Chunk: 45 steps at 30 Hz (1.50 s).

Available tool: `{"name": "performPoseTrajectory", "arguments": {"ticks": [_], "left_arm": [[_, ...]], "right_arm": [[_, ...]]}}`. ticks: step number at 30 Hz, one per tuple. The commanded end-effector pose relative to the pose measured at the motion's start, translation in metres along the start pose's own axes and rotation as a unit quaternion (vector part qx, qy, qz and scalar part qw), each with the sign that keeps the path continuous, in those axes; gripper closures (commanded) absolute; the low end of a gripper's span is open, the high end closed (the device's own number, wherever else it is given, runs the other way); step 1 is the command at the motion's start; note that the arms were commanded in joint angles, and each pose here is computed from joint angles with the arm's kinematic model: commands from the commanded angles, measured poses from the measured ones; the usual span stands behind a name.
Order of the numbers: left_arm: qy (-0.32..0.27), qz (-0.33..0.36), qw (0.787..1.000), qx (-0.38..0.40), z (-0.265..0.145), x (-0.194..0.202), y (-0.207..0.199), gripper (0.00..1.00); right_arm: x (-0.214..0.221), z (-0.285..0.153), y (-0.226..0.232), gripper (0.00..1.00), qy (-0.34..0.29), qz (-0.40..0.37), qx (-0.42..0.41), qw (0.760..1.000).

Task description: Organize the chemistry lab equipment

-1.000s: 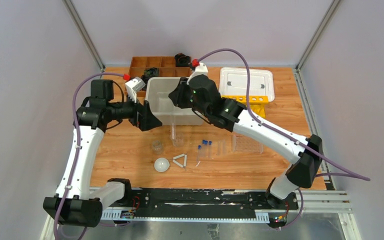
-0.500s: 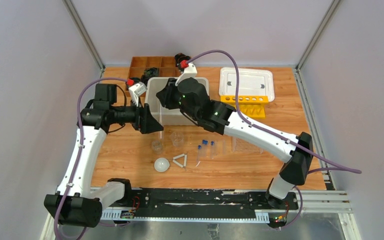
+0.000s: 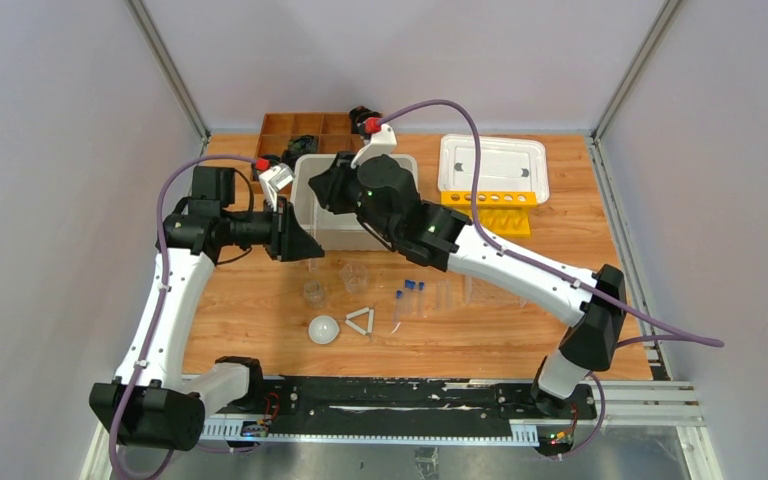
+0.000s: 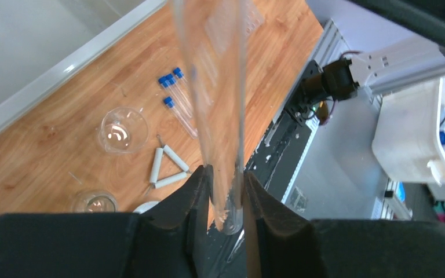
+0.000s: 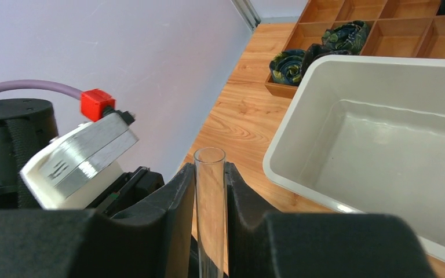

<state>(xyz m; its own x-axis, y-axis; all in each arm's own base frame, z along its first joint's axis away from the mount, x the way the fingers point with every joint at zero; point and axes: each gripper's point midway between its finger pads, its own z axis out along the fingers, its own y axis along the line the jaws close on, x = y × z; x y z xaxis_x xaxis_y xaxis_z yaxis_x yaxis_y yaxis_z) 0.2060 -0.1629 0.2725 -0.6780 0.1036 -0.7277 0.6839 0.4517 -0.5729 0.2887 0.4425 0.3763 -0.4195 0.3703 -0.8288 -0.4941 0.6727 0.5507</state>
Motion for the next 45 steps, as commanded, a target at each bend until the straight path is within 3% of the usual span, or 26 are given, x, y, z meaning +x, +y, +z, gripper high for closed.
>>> {"name": "performPoseTrajectory", "arguments": {"ticks": [1, 3, 4, 6, 8, 11, 13, 19, 30, 33, 36, 37, 39, 40, 43, 45], "left_arm": [[0.001, 0.003, 1.000, 0.016, 0.001, 0.001, -0.006, 0.83], [0.001, 0.008, 1.000, 0.014, 0.001, 0.001, -0.005, 0.90], [0.001, 0.012, 1.000, 0.012, 0.001, 0.001, -0.004, 0.93], [-0.001, 0.024, 1.000, 0.006, 0.000, 0.000, -0.003, 0.96], [-0.003, 0.043, 0.999, -0.002, -0.002, -0.001, -0.002, 0.98], [-0.007, 0.083, 0.996, -0.022, -0.006, -0.003, 0.001, 1.00], [-0.007, 0.109, 0.993, -0.034, -0.008, -0.002, 0.004, 1.00], [-0.006, 0.137, 0.990, -0.044, -0.010, 0.000, 0.007, 1.00], [-0.006, 0.154, 0.986, -0.057, -0.012, 0.004, 0.008, 1.00], [-0.004, 0.154, 0.986, -0.059, -0.012, 0.006, 0.009, 1.00], [0.002, 0.142, 0.987, -0.074, -0.012, 0.007, 0.017, 0.75], [0.003, 0.138, 0.987, -0.080, -0.012, 0.007, 0.019, 0.64], [0.004, 0.136, 0.986, -0.096, -0.014, 0.005, 0.023, 0.08], [0.005, 0.135, 0.985, -0.105, -0.015, 0.004, 0.024, 0.01], [0.003, 0.130, 0.983, -0.133, -0.020, -0.003, 0.031, 0.00], [0.000, 0.120, 0.982, -0.145, -0.022, -0.007, 0.033, 0.00]], "right_arm": [[-0.012, -0.008, 0.010, 1.00, -0.029, 0.019, -0.009, 0.999], [-0.011, -0.011, 0.007, 0.95, -0.025, 0.017, -0.005, 1.000], [-0.009, -0.012, 0.005, 0.87, -0.022, 0.014, -0.002, 1.000], [-0.001, -0.014, -0.002, 0.61, -0.001, 0.003, 0.009, 1.000], [0.008, -0.017, -0.006, 0.45, 0.034, -0.001, 0.005, 0.999], [0.021, -0.021, -0.007, 0.31, 0.097, -0.003, -0.015, 0.995], [0.031, -0.025, -0.010, 0.28, 0.139, -0.009, -0.017, 0.990], [0.045, -0.030, 0.002, 0.34, 0.199, -0.022, -0.058, 0.978], [0.059, -0.019, 0.009, 0.60, 0.247, -0.018, -0.086, 0.965], [0.054, -0.020, 0.006, 0.79, 0.246, -0.019, -0.090, 0.965], [0.036, -0.023, -0.005, 0.99, 0.236, -0.024, -0.087, 0.967], [0.028, -0.024, -0.013, 1.00, 0.227, -0.033, -0.077, 0.970], [0.004, -0.029, -0.039, 1.00, 0.194, -0.073, -0.036, 0.978], [-0.010, -0.033, -0.054, 1.00, 0.171, -0.096, -0.007, 0.981], [-0.060, -0.053, -0.111, 1.00, 0.093, -0.176, 0.105, 0.974], [-0.094, -0.073, -0.148, 1.00, 0.036, -0.225, 0.182, 0.957]]}}
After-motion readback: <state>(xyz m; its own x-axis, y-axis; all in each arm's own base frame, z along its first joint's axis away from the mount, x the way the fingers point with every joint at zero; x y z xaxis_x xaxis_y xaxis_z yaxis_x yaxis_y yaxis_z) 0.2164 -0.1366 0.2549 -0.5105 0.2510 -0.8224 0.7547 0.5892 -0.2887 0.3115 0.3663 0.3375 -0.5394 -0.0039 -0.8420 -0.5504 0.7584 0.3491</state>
